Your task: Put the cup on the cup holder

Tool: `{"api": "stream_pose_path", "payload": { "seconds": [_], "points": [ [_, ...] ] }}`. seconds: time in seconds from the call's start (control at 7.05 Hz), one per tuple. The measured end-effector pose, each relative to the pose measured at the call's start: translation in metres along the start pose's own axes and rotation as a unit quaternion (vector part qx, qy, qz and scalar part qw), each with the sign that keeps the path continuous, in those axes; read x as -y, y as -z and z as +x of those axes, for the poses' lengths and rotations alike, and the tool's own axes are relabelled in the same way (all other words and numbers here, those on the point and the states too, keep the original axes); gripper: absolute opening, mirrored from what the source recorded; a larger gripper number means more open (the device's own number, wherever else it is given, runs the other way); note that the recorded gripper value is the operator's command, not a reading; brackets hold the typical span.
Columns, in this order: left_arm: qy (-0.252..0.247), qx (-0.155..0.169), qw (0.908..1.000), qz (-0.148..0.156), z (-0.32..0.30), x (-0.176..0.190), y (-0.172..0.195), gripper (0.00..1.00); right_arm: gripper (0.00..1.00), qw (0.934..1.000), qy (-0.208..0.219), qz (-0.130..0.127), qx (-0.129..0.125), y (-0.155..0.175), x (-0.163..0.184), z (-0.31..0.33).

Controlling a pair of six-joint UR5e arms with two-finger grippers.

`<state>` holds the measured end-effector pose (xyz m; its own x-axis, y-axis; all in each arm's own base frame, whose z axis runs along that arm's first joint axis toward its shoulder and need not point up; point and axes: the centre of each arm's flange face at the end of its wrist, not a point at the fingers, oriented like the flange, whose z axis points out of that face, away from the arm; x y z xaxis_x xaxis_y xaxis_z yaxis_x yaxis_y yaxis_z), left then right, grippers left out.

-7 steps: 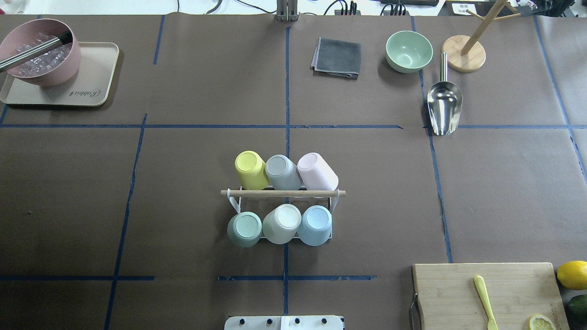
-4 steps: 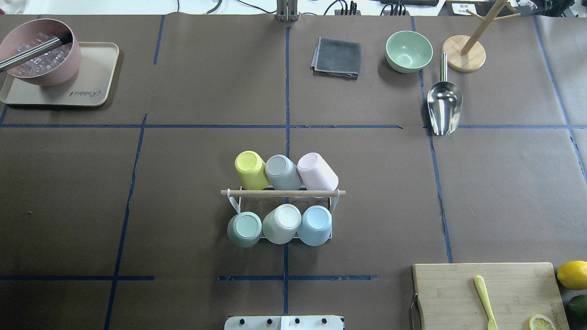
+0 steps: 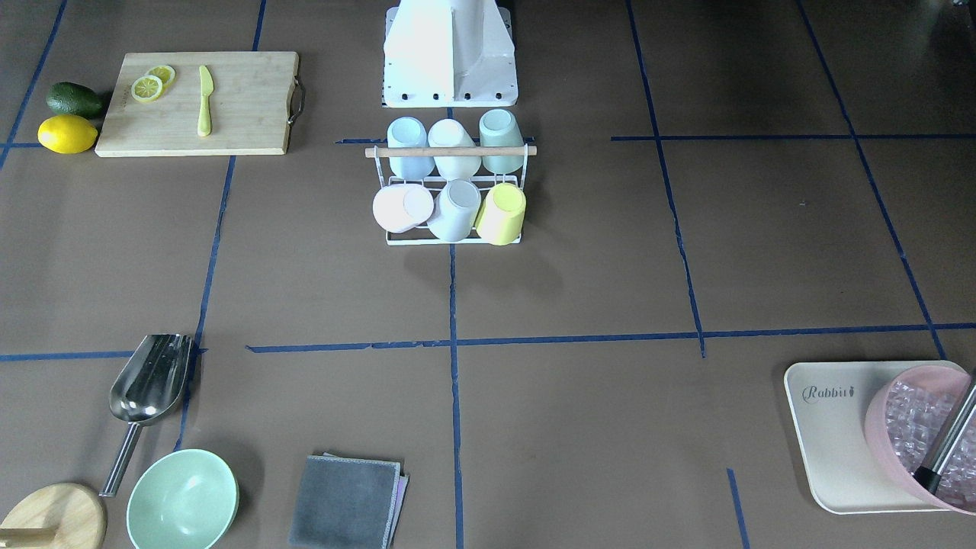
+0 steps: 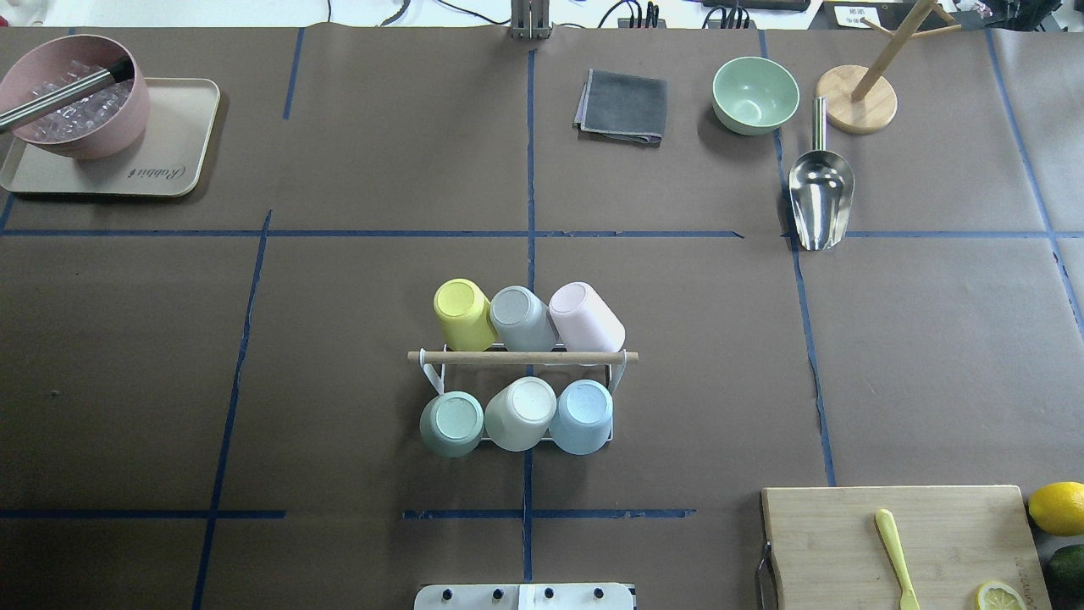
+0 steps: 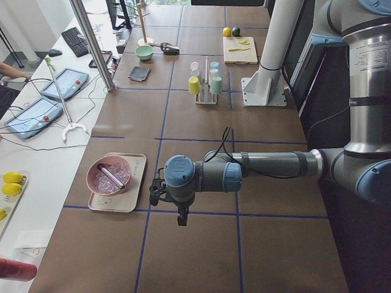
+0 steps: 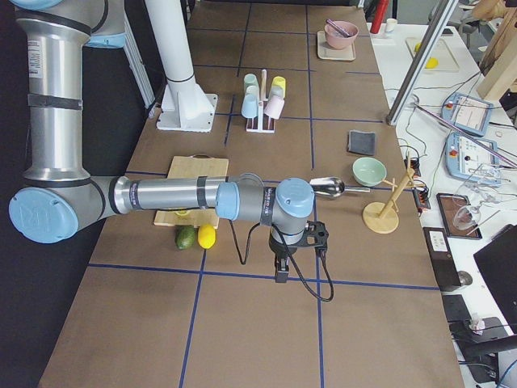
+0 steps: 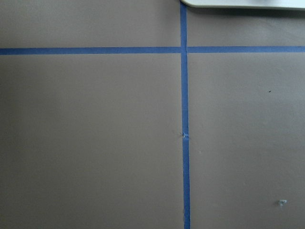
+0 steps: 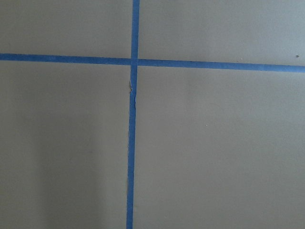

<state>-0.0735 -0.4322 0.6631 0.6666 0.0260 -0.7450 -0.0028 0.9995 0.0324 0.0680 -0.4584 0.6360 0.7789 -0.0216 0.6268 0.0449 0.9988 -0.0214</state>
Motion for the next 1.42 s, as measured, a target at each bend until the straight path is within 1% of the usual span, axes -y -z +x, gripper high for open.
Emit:
{"api": "stream_pose_path", "payload": {
  "seconds": [0.28, 1.42],
  "points": [
    [-0.001, 0.001, 1.0, 0.001, 0.0018, 0.0032, 0.001, 1.0, 1.0, 1.0, -0.001, -0.001, -0.003, -0.0006, -0.0003, 0.0011],
    [-0.003, 0.002, 1.0, 0.003, 0.004, 0.0061, 0.0029, 1.0, 1.0, 1.0, -0.004, -0.005, 0.001, -0.0043, -0.0008, 0.0027]
  ]
}}
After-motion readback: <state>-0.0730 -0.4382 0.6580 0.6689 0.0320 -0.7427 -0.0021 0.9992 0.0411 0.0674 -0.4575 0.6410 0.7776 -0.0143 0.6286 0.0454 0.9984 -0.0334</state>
